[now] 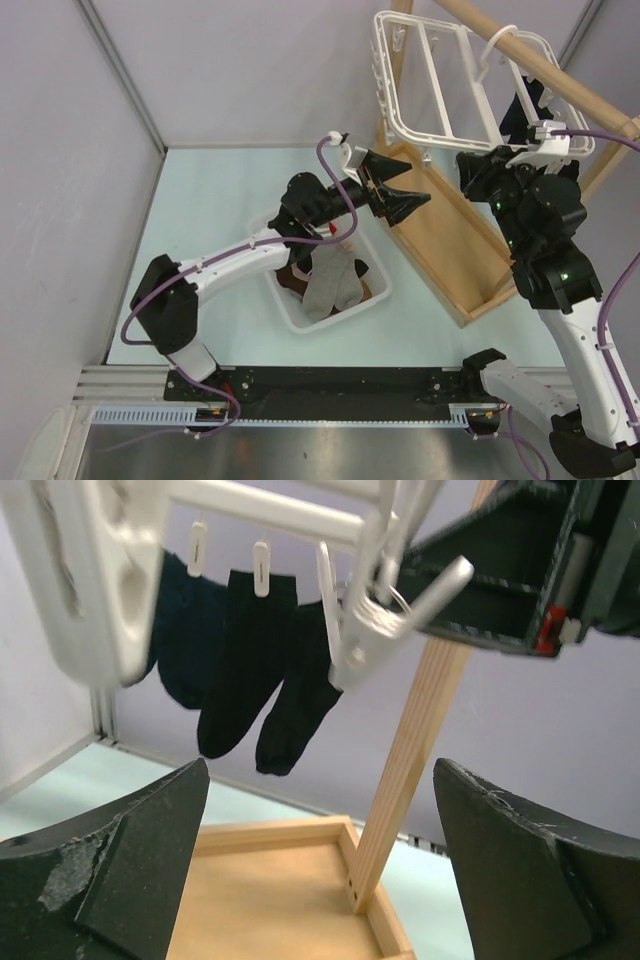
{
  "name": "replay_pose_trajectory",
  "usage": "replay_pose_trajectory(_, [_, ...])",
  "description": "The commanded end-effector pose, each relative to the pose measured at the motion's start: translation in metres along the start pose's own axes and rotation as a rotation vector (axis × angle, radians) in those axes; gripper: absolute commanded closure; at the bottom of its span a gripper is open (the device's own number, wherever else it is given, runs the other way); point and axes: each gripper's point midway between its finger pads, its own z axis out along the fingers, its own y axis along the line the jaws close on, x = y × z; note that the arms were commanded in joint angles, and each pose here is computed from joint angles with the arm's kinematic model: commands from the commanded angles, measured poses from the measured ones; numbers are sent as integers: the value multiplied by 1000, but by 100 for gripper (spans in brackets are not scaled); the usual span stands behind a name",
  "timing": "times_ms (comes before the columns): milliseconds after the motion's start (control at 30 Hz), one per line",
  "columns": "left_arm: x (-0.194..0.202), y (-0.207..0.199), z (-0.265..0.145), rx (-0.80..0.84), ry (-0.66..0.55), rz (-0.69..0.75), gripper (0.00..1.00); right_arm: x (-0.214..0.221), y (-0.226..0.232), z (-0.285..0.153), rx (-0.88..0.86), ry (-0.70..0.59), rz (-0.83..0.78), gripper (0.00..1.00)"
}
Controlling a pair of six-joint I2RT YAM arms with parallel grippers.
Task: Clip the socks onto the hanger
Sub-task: Open the clamp at the hanger.
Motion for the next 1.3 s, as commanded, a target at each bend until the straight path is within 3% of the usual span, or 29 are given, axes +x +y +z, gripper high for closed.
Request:
replay_pose_trajectory(0, [-34,-14,22,64,-97,-22,0,-17,20,-10,-118,-14,60,86])
replay_pose_trajectory(267, [-23,-13,39,111,-88,-85,8,-19,26,-16,-171,-9,53,89])
replay_pose_trajectory(467, [-35,-20,48,143,-110,-114,13,-16,23,-17,-163,2,56,89])
replay_pose_trajectory(667, [-33,-28,55,174,-108,-122,25,-18,27,-18,-183,0,66,89])
replay_pose_trajectory(967, [-31,-32,60,182,-110,-123,60,-16,25,-20,-179,9,64,87])
replay_pose_trajectory(1133, [-31,-33,62,185,-114,-124,72,-17,26,-22,-183,8,65,86])
replay_pose_trajectory(1267, [-31,-33,62,177,-118,-120,86,-16,24,-22,-172,10,78,76])
